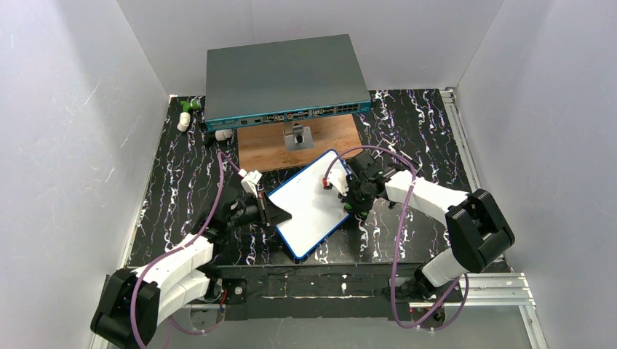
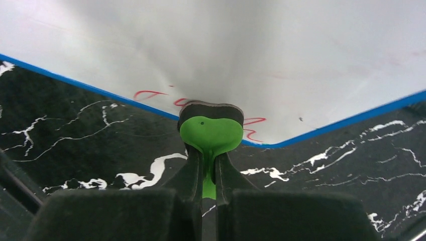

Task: Erase the whiteboard
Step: Erase the whiteboard at the center of the board.

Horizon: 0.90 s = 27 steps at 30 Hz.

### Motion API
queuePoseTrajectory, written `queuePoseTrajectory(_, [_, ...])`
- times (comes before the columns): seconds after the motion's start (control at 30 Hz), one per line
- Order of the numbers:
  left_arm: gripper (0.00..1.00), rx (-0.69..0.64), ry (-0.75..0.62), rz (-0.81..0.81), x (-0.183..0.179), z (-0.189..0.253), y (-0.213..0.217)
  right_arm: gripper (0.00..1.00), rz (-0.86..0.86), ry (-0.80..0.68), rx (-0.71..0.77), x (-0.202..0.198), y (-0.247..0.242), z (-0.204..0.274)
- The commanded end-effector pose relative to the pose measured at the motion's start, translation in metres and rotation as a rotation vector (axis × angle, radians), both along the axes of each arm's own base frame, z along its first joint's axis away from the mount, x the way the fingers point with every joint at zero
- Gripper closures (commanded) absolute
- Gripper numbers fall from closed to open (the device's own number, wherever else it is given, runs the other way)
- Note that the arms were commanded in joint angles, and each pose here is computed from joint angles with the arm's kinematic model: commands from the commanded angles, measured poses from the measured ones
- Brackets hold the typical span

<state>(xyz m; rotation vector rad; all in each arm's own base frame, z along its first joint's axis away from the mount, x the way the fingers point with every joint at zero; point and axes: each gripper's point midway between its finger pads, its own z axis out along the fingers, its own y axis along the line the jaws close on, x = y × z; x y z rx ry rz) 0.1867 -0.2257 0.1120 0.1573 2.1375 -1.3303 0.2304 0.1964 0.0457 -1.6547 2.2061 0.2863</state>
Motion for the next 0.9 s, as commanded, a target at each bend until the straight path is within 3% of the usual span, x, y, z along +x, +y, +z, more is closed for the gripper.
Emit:
queuePoseTrajectory(0.0, [1.00, -0.022, -0.041, -0.044, -0.004, 0.016, -0.005, 0.99, -0.018, -0.049, 0.057, 0.013, 0.010, 0.014])
queuePoseTrajectory(0.27, [1.00, -0.027, -0.043, -0.038, -0.002, 0.019, -0.005, 0.99, 0.158, 0.074, 0.126, -0.033, 0.028, 0.018])
queuePoseTrajectory(0.37, [1.00, -0.027, -0.041, -0.035, -0.002, 0.019, -0.005, 0.99, 0.112, 0.020, 0.111, -0.019, 0.027, 0.019])
queuePoseTrajectory(0.5, [1.00, -0.027, -0.041, -0.037, -0.003, 0.019, -0.005, 0.99, -0.097, -0.134, 0.068, 0.031, 0.007, 0.024])
queuePoseTrajectory(0.63, [1.00, -0.028, -0.038, -0.039, -0.004, 0.017, -0.005, 0.99, -0.190, -0.166, 0.047, 0.048, -0.008, 0.021])
queuePoseTrajectory(0.73, [1.00, -0.032, -0.041, -0.040, -0.003, 0.019, -0.006, 0.99, -0.142, -0.096, 0.041, 0.034, -0.002, 0.012])
queuePoseTrajectory(0.87, [1.00, -0.033, -0.044, -0.036, -0.002, 0.020, -0.006, 0.99, 0.072, -0.016, 0.019, -0.011, 0.022, -0.002])
